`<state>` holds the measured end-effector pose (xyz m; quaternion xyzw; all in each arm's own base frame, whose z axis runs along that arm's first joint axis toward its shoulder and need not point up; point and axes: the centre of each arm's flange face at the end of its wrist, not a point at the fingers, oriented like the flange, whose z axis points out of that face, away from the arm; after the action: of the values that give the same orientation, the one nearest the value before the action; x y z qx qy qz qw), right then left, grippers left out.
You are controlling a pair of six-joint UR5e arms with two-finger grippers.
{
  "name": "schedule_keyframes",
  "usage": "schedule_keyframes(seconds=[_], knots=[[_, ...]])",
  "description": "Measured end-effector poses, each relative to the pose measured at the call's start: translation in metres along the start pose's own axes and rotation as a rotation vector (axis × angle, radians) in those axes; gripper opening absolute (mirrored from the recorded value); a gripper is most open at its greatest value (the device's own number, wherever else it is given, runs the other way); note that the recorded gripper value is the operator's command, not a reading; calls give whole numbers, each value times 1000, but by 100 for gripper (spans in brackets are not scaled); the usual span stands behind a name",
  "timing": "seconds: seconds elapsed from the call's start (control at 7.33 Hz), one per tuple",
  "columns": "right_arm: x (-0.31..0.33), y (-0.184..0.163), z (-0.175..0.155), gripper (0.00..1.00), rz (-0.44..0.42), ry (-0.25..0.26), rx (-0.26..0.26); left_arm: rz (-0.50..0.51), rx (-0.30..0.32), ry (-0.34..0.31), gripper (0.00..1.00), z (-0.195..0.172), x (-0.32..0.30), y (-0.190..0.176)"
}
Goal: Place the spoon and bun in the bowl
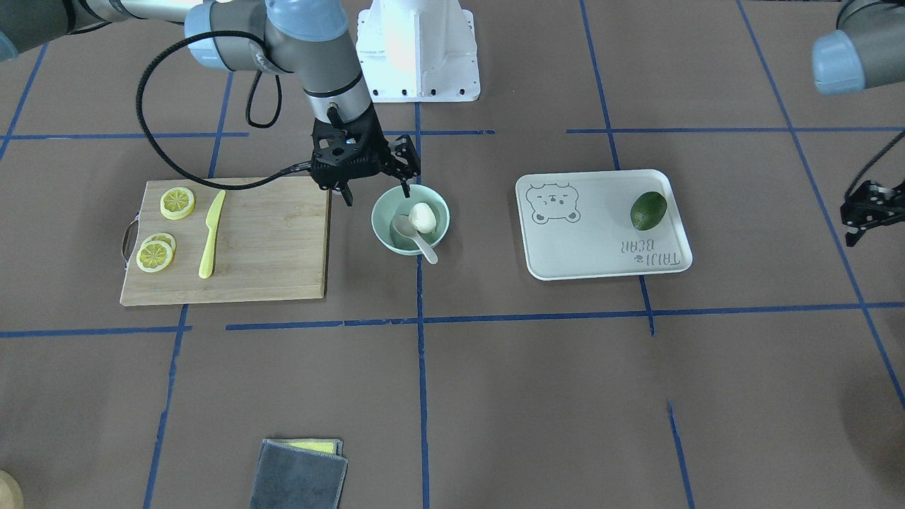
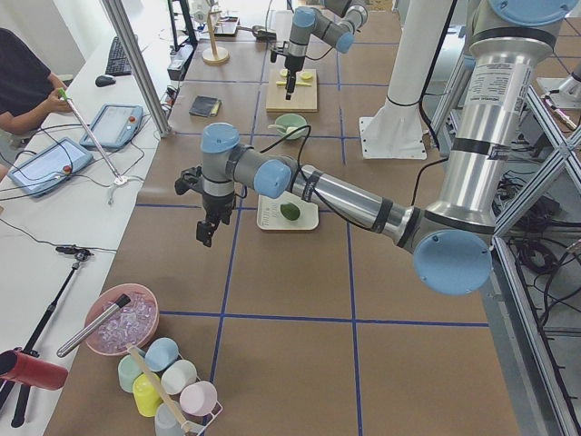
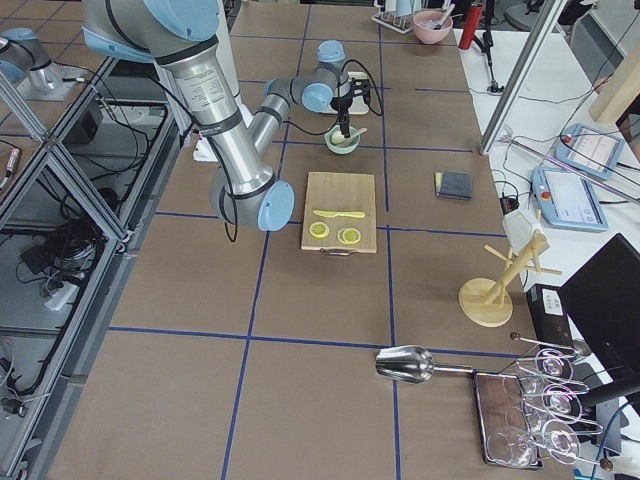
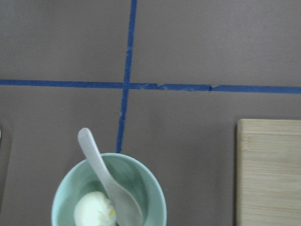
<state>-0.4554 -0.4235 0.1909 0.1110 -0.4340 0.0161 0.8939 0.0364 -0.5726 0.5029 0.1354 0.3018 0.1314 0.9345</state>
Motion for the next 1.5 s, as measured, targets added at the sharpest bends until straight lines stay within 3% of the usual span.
schedule_keyframes(seconds=[0.27, 0.55, 0.82, 1.23, 1.5], knots=[[82, -37, -40, 100, -7, 7, -52, -85, -37, 96, 100, 14, -52, 31], [213, -69, -70, 100, -40, 40, -101, -114, -57, 131, 100, 24, -69, 55], [356, -73, -88, 100, -121, 113, -135, -126, -72, 136, 100, 30, -74, 68], [524, -64, -116, 100, -143, 103, -183, -132, -76, 138, 100, 32, -76, 73], [594, -50, -127, 100, -161, 106, -190, -144, -75, 135, 100, 31, -81, 77]])
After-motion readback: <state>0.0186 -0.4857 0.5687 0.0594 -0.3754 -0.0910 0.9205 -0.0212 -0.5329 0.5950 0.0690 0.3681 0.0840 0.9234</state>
